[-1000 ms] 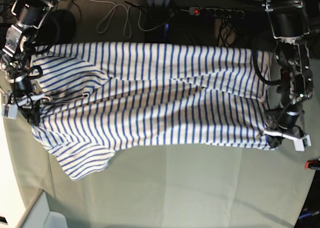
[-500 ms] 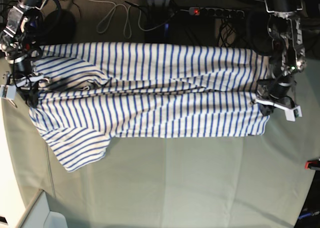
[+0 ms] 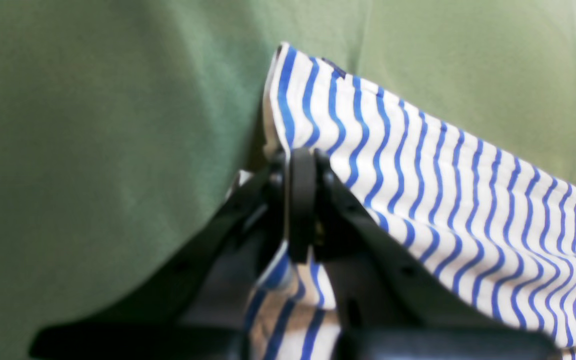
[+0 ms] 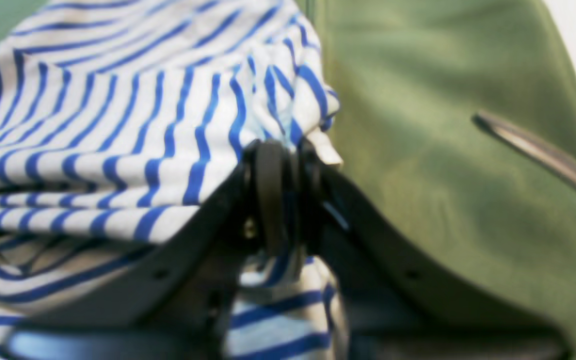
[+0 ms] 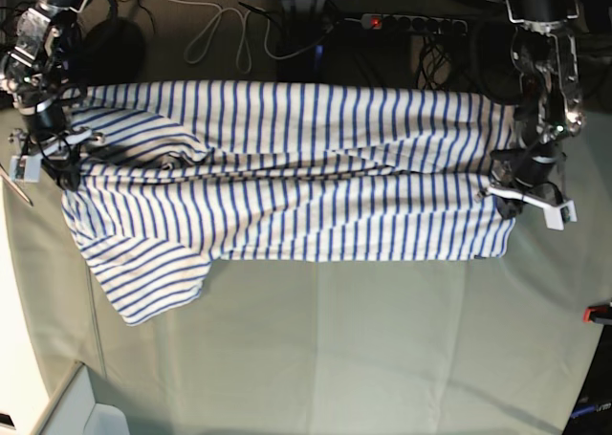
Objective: Layout the t-shirt on the table in an organized manner, then fold the t-shirt properly
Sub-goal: 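Release the fabric and regrasp the shirt's lower layer with both grippers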
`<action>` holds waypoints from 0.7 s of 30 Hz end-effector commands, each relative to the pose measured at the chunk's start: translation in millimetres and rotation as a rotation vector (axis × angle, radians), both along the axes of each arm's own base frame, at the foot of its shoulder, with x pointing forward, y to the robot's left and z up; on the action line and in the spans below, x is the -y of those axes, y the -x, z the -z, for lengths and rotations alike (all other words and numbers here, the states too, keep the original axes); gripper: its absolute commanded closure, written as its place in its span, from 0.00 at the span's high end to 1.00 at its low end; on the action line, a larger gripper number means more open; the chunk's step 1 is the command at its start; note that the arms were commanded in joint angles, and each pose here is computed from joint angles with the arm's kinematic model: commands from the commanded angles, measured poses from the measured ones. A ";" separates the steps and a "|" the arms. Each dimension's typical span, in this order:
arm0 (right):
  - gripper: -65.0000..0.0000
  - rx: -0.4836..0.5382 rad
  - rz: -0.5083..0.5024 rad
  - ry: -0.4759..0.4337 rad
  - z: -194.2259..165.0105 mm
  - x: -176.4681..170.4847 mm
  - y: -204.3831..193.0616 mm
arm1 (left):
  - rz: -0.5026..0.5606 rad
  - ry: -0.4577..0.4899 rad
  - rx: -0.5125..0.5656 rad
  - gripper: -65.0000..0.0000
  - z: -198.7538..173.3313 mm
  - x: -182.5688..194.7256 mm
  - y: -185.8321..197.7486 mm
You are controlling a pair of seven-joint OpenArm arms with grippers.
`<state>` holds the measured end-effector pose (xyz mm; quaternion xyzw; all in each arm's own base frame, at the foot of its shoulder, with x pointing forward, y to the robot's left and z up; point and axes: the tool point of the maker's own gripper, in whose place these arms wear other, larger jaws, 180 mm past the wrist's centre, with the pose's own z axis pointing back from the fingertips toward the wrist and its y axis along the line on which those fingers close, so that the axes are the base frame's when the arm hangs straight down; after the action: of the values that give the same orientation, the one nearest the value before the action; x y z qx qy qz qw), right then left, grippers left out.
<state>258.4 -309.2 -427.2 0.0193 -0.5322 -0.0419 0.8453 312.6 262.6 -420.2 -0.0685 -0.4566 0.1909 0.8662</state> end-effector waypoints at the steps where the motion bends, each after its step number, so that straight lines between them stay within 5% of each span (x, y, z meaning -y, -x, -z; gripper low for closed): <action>1: 0.20 0.066 0.005 0.021 -18.8 8.1 -9.1 | 0.002 -0.017 0.045 0.07 -12.8 -5.4 -7.5; 8: 0.46 0.125 0.076 0.072 -44.8 36.8 -5.4 | 0.040 -0.007 -0.017 0.62 -12.5 1.0 1.4; 17: 0.48 0.233 0.112 0.124 -86.4 45.0 -19.0 | -0.047 -0.017 0.105 0.65 -55.7 -25.4 -25.0; 21: 0.48 0.250 0.070 0.110 -88.9 30.4 -36.0 | -0.090 0.041 0.063 0.65 -35.0 -33.9 -47.8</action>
<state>290.7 -333.6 -354.6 -0.0349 -0.6130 -0.0415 0.7882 354.3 288.6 -399.2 -0.0776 -0.4621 0.2409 0.8500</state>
